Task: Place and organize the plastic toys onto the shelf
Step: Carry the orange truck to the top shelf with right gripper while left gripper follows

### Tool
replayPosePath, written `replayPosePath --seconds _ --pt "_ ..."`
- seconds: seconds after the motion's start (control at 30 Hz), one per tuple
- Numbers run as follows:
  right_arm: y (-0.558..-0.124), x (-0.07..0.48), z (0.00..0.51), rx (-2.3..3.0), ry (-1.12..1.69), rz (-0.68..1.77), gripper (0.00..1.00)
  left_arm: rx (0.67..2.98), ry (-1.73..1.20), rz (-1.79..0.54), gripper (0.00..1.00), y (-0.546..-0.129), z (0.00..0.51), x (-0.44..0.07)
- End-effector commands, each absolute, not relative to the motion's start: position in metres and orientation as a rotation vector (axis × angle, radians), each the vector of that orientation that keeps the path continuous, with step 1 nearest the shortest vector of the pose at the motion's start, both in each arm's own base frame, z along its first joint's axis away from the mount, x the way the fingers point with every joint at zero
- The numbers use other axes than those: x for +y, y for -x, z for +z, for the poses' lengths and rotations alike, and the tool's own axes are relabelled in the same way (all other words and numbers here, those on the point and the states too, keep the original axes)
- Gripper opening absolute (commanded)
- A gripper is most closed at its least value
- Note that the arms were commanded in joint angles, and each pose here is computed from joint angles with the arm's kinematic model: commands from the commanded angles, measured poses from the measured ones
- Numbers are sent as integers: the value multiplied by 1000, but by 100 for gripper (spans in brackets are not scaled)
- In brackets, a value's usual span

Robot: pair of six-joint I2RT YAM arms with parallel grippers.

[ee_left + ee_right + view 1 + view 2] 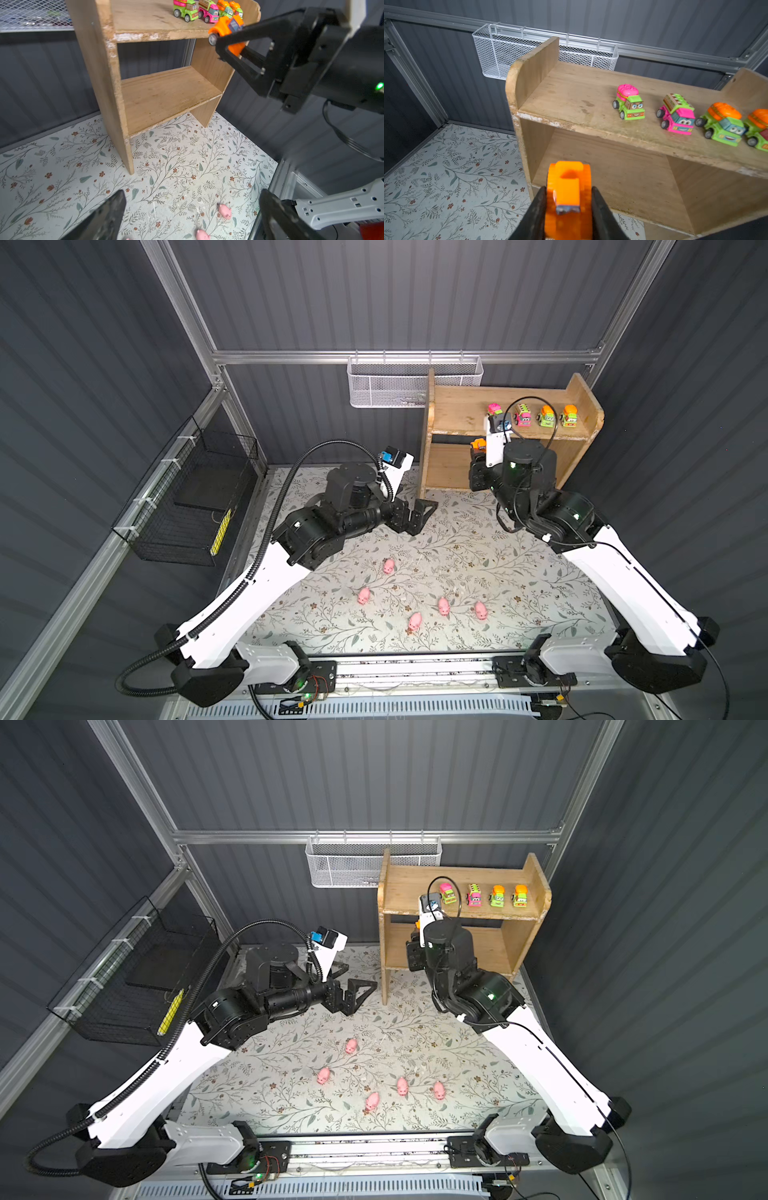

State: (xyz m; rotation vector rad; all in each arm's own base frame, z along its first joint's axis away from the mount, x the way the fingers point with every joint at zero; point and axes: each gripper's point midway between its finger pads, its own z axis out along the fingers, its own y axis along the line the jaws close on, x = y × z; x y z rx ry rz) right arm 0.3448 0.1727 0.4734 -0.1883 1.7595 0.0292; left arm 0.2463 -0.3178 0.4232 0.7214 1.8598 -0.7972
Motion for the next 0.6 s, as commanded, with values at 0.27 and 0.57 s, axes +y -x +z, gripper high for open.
replayPosePath --seconds 0.27,0.57 --pt "-401 184 512 1747 192 47 34 1796 -823 -700 100 -260 458 -335" --pt "-452 180 512 1764 118 56 33 1758 -855 -694 100 -264 477 -343"
